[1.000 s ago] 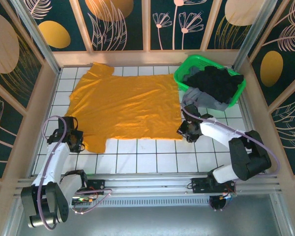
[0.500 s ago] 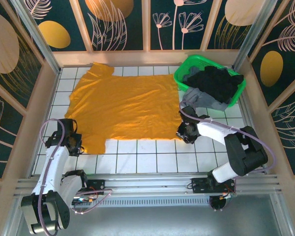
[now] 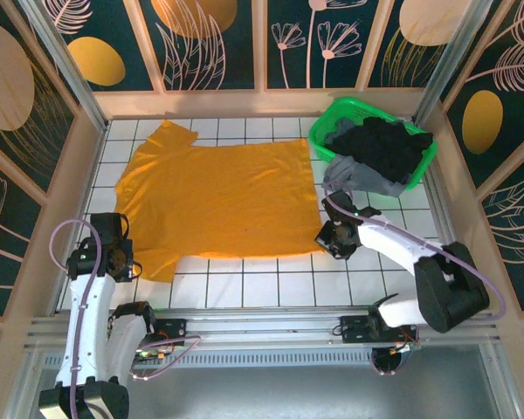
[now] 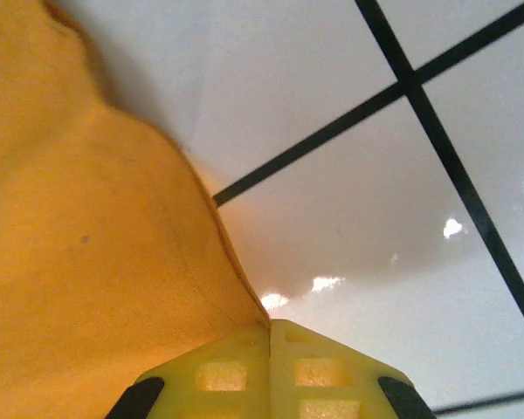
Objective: Fold and stack the t-shirts
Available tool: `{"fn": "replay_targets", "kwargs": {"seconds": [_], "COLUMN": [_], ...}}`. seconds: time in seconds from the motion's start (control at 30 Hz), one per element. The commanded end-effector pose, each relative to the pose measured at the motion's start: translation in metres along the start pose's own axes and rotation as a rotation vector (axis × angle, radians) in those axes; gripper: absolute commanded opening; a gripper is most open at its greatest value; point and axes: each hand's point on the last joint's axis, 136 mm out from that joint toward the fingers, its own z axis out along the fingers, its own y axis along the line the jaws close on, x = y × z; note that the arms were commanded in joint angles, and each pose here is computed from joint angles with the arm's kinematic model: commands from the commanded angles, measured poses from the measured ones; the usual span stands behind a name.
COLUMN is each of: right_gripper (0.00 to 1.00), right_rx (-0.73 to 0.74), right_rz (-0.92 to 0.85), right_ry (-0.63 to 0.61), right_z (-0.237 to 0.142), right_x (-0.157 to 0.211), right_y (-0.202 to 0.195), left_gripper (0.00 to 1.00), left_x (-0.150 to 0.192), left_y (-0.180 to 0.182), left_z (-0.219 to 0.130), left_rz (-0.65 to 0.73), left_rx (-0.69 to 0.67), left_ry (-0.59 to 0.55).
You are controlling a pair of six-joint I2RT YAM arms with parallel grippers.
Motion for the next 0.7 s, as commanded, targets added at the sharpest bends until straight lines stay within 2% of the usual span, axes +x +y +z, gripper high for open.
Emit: {"fn": "replay_targets", "kwargs": {"seconds": [0.0, 0.2, 0.43, 0.67], "right_gripper": [0.00, 0.00, 0.00, 0.00], "right_rx": [0.018, -0.072, -0.089, -0.082], "right_rz": [-0.009, 0.011, 0.054, 0.060], "right_ry": [0.054, 0.075, -0.021, -0.110], "right_z": [-0.008, -0.002, -0.003, -0.007], "right_x": [0.015, 0.004, -0.046, -0.097], "right_y": [-0.011, 0.027, 0.062, 0.093], "left_gripper": [0.00, 0.00, 0.00, 0.00], "left_x": [0.001, 0.009, -0.008, -0.005], "left_y": [0.011, -0.040, -0.116, -0.183], "left_z": [0.002, 0.026, 0.033, 0.042], "left_rz": [0.004, 0.153, 0.287, 0.415], "left_rx": [-0.045, 0.042, 0.113, 0.197], "left_ry": [0.000, 0.037, -0.045, -0.030]}}
